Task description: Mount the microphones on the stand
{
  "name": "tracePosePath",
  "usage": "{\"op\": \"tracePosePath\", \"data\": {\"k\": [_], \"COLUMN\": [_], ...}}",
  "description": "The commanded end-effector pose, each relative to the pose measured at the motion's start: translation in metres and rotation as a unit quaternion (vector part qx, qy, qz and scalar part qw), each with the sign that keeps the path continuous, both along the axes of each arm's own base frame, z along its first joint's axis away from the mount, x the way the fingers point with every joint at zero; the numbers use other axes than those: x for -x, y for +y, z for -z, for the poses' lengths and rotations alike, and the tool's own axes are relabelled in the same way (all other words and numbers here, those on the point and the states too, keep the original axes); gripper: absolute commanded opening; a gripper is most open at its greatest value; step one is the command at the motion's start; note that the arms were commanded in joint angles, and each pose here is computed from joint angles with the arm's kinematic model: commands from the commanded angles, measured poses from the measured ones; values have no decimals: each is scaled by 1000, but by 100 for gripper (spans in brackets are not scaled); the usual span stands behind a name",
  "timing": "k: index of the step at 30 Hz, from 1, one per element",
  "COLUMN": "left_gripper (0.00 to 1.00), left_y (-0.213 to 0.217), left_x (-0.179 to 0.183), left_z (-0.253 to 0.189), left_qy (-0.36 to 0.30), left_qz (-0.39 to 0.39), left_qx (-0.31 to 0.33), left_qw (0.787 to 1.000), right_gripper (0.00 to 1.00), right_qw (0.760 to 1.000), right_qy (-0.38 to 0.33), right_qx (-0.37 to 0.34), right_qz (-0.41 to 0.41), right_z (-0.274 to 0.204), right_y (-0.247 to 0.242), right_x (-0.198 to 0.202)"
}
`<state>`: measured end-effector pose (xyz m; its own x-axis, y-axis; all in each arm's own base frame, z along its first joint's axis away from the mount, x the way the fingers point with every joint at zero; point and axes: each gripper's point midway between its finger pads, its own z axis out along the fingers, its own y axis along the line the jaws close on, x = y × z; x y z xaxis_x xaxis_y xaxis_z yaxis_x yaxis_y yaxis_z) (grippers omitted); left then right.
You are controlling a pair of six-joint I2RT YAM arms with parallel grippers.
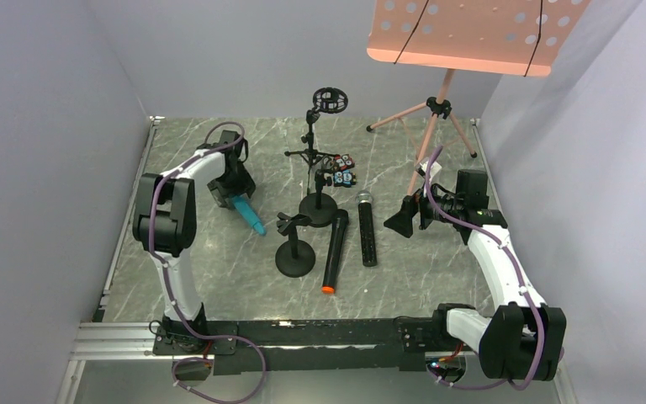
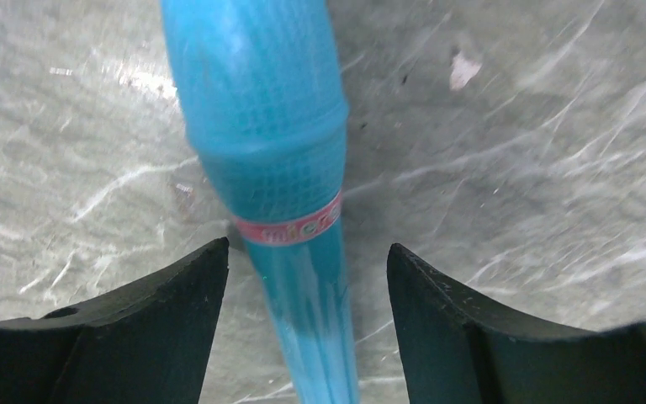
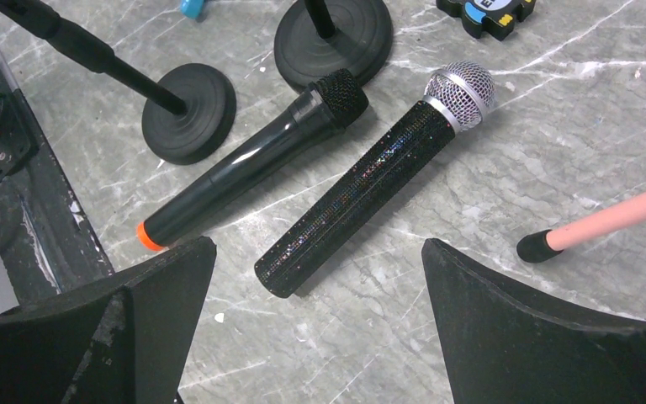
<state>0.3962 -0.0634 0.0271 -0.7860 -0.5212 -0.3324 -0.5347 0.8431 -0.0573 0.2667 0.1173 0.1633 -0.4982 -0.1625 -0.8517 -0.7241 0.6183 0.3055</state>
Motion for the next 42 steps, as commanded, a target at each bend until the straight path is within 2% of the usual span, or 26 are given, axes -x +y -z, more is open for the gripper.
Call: {"op": "tracePosePath", "data": {"k": [1, 3, 7, 11, 14, 17, 19, 20, 23, 25, 29, 32, 35, 37, 41, 42], "left_gripper": [73, 70, 68, 57, 52, 36, 16, 11, 0, 0, 0, 0, 0, 0, 0, 0], "left_y": [3, 4, 9, 10, 8, 9, 13, 15, 18, 15, -7, -29, -53, -73, -116, -125], "left_x": [-19, -24, -24, -21, -21, -22, -24, -25, -30, -36, -38, -20, 8, 33, 90, 103], "left_z": [-7, -7, -2, 5, 9, 9, 4, 0, -27, -61, -141, -202, -245, -273, -327, -340], "left_qy": [-9, -7, 5, 9, 12, 13, 1, -11, -71, -143, -290, -381, -439, -477, -549, -562], "left_qz": [4, 6, -4, -17, -15, -7, -4, -1, 29, 61, 173, 264, 341, 396, 499, 515], "left_qx": [-19, -26, -35, -26, -19, -17, -12, -12, -10, -5, 19, 35, 56, 65, 72, 78], "left_qw": [1000, 1000, 999, 999, 1000, 1000, 1000, 1000, 997, 988, 941, 885, 829, 782, 667, 643], "right_gripper": [100, 100, 100, 100, 100, 100, 100, 100, 100, 100, 100, 100, 100, 100, 100, 100], "right_qw": [999, 999, 999, 999, 999, 999, 999, 999, 999, 998, 998, 996, 994, 992, 983, 981], "right_qy": [-40, -42, -46, -49, -51, -50, -51, -52, -53, -54, -66, -80, -94, -107, -146, -150], "right_qx": [5, 6, 6, 7, 8, 8, 9, 9, 11, 14, 17, 19, 24, 21, -11, -24], "right_qz": [-5, -5, -5, -6, -5, -5, -5, -5, -4, -3, -11, -29, -49, -66, -109, -120], "right_z": [-21, -21, -23, -25, -26, -26, -26, -27, -27, -27, -30, -35, -49, -68, -131, -146], "right_y": [1, 1, 1, 1, 0, 0, 0, 0, 0, -1, -1, 2, 3, 6, 18, 22], "right_x": [-6, -6, -5, -4, -4, -4, -4, -4, -4, -4, -2, 2, 5, 7, 11, 12]}}
